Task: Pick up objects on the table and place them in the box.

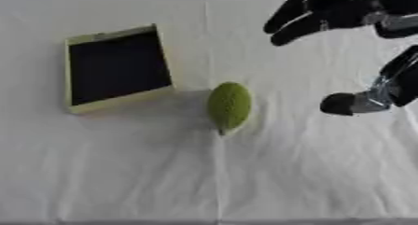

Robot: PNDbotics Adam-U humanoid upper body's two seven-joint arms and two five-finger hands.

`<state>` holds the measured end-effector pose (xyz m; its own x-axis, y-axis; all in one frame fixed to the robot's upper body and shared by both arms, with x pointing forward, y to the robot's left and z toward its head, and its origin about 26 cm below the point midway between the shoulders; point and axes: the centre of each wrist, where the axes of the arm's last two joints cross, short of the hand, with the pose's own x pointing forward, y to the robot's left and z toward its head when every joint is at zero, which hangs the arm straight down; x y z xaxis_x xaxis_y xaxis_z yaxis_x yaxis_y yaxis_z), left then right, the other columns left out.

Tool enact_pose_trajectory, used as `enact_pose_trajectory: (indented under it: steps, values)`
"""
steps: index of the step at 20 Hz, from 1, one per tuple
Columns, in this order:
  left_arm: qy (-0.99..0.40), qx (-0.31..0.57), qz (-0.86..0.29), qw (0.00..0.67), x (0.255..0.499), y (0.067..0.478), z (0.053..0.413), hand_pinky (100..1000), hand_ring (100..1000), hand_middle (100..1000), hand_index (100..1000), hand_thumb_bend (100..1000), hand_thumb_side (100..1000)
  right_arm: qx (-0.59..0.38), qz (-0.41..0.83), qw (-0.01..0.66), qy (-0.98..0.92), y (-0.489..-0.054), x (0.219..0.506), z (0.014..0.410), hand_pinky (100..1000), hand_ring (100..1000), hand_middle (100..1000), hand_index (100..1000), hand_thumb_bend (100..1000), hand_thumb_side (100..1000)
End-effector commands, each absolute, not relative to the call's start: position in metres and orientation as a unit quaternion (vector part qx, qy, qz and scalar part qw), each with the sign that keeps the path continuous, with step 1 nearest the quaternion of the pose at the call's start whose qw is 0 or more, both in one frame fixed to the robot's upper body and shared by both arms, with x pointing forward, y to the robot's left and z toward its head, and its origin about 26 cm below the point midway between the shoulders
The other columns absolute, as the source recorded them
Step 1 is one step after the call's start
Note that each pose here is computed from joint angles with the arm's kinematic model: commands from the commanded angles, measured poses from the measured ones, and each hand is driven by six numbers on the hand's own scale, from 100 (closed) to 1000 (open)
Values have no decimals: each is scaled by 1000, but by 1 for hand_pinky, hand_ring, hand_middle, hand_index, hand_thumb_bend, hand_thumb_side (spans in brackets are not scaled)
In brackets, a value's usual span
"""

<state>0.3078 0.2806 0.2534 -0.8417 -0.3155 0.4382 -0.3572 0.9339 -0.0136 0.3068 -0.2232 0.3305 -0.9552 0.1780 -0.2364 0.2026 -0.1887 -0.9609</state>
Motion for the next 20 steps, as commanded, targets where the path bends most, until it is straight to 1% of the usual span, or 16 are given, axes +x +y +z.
enact_pose_trajectory:
  steps: [1,7,8,10,15,20]
  values:
    - [-962,172,41,209,305,280,260,746,787,617,712,166,562,150,-769,-3,622,-218,315,331,819,867,852,942,394,351]
    - [-962,171,40,210,305,280,260,746,787,617,712,166,562,145,-780,-13,609,-214,327,330,821,868,852,941,404,341]
    - [-962,170,40,210,305,280,260,746,788,616,711,164,564,144,-781,-17,608,-214,329,329,826,877,857,952,462,290]
    - [-962,167,40,210,305,279,260,746,788,616,711,164,564,145,-784,-34,602,-210,337,324,826,877,859,952,480,280]
    - [-963,165,40,210,305,278,261,746,789,616,711,160,568,152,-797,-56,581,-204,358,312,833,886,874,955,490,277]
    - [-964,161,40,210,306,276,261,746,790,616,711,157,572,147,-806,-67,569,-198,378,293,840,900,887,957,475,272]
